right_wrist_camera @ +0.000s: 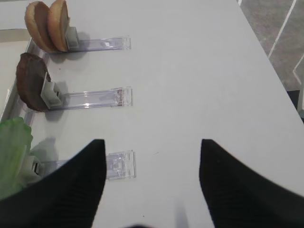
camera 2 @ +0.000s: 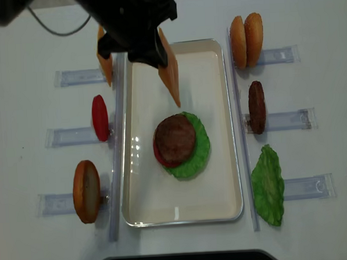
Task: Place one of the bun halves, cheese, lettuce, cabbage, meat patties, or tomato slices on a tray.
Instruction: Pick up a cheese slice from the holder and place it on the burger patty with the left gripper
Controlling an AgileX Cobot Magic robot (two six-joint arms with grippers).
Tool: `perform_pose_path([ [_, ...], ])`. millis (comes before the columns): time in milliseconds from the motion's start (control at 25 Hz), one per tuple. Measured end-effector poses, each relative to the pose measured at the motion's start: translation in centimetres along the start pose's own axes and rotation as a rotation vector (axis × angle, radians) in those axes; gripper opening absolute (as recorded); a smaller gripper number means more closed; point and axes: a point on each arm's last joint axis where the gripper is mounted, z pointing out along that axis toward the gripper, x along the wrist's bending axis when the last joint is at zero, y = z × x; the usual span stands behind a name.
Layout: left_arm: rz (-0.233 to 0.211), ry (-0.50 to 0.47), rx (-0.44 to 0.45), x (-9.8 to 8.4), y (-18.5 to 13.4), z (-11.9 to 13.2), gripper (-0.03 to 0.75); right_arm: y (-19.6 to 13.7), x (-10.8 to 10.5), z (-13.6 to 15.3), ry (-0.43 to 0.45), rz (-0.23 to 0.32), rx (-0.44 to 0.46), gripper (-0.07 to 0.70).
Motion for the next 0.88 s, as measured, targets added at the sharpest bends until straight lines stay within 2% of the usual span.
perform_pose_path([
  [200,-0.019,-0.117,-0.017,1.4,-2.6,1.8,0.022,0.0,0.0,0.0,0.000,0.000,0.000,0.413],
  [280,-0.005,-0.135,-0.009,1.9,-3.2,2.7,0.022,0.0,0.0,0.0,0.000,0.000,0.000,0.413],
  [480,-0.012,-0.178,0.015,3.1,-4.8,4.6,0.022,0.0,0.0,0.0,0.000,0.000,0.000,0.413],
  [680,-0.004,-0.173,0.036,4.2,-6.0,5.8,0.022,0.0,0.0,0.0,0.000,0.000,0.000,0.413],
  [880,0.021,-0.162,0.043,4.5,-6.3,5.9,0.022,0.0,0.0,0.0,0.000,0.000,0.000,0.413],
])
